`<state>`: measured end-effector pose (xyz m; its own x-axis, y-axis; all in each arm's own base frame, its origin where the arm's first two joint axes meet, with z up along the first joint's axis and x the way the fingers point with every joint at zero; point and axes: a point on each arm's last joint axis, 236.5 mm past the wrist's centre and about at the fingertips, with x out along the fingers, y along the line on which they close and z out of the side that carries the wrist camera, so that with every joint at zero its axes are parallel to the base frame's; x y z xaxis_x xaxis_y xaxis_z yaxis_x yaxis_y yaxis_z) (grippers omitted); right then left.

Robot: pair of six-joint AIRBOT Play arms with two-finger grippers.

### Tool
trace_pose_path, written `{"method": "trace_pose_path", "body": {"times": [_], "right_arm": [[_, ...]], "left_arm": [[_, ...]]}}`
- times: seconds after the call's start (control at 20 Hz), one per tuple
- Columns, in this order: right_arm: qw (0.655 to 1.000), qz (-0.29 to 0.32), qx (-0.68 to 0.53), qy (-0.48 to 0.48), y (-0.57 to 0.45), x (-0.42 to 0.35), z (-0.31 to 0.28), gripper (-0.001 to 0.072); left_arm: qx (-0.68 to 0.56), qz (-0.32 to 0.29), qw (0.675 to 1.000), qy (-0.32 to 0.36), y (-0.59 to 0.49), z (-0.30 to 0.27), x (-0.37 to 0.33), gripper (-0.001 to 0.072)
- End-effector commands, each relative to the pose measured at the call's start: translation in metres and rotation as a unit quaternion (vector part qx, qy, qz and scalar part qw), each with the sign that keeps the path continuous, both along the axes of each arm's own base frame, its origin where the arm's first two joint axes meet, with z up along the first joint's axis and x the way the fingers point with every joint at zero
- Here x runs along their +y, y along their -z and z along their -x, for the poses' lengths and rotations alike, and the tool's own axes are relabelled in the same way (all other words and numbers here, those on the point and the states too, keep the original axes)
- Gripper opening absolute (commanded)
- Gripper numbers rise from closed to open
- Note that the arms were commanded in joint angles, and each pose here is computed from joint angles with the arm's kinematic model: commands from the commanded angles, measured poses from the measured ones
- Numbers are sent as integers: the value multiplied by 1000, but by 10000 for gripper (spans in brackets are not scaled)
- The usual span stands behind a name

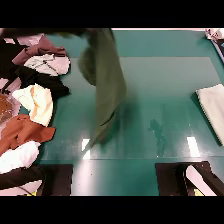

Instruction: Fold the shirts.

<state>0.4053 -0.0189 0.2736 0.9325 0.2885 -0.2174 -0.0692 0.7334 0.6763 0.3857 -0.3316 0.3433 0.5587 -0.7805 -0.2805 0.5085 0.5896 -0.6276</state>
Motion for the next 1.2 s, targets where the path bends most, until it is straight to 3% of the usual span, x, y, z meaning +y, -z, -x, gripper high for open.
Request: {"method": "trace_pose_path", "body": {"times": [0.0, 0.2, 0.4, 0.7, 1.15], "right_arm": [[996, 69, 36, -44, 24, 24, 8, 161], [987, 117, 65, -85, 44, 48, 14, 161], [990, 124, 44, -58, 22, 29, 12, 161], [990, 142, -3, 4, -34, -13, 12, 160], [988, 150, -6, -42, -44, 10, -9, 161]], "left_arm": [[60, -36, 997, 38, 81, -5, -74, 26], [70, -42, 996, 45, 118, -8, -112, 26], [81, -18, 996, 34, 124, -18, -120, 26], [99, -64, 990, 81, 177, 9, -159, 26], [114, -118, 974, 156, 244, 63, -211, 25]]}}
